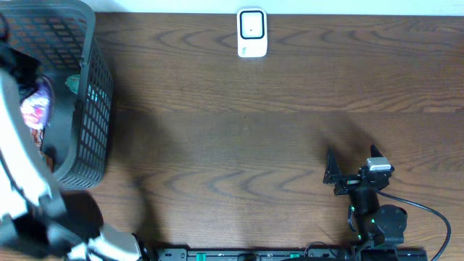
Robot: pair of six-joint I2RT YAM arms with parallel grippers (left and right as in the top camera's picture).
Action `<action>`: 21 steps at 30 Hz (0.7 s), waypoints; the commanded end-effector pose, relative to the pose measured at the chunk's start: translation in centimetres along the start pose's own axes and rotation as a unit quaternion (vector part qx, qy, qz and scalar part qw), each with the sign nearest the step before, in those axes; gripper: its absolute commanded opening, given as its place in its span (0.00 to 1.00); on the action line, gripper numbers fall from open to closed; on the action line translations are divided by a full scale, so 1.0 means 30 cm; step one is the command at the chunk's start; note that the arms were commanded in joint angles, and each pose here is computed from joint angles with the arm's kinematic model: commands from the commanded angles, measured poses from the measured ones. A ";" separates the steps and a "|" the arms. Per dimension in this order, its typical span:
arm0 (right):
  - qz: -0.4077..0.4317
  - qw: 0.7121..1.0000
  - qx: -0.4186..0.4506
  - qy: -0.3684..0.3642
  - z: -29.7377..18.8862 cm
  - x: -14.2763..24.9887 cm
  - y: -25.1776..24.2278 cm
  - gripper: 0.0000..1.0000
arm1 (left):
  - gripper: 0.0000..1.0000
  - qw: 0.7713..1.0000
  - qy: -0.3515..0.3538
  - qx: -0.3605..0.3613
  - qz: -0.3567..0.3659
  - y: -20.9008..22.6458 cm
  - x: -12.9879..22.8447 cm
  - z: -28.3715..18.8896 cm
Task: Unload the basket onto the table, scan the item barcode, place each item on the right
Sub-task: 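Lift the purple pack and carry it to the white scanner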
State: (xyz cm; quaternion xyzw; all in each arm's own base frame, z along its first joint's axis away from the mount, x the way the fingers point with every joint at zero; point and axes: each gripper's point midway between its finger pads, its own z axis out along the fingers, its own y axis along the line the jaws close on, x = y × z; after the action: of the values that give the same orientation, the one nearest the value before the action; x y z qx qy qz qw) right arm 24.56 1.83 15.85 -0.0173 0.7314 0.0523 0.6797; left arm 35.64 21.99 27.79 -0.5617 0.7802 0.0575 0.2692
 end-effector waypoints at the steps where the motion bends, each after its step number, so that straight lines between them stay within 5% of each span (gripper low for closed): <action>1: -0.005 1.000 0.009 0.000 -0.001 0.003 -0.014 0.99 | 0.07 0.994 -0.059 0.088 -0.014 -0.020 -0.049 -0.250; 6: -0.005 1.000 0.009 0.000 -0.001 0.002 -0.014 0.99 | 0.08 0.968 -0.126 0.218 0.015 -0.066 -0.045 -0.557; 12: -0.005 1.000 0.009 0.000 -0.001 0.002 -0.014 0.99 | 0.07 0.904 -0.117 0.386 0.143 -0.185 0.155 -0.855; 21: -0.005 1.000 0.009 0.000 -0.001 0.003 -0.014 0.99 | 0.07 0.840 -0.085 0.463 0.270 -0.265 0.390 -0.993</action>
State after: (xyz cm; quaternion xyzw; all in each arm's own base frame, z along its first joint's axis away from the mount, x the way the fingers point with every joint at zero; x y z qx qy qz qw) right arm 24.56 1.84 15.85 -0.0176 0.7314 0.0524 0.6797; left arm 29.43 -0.55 49.19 -0.1811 0.7995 -0.1847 0.5421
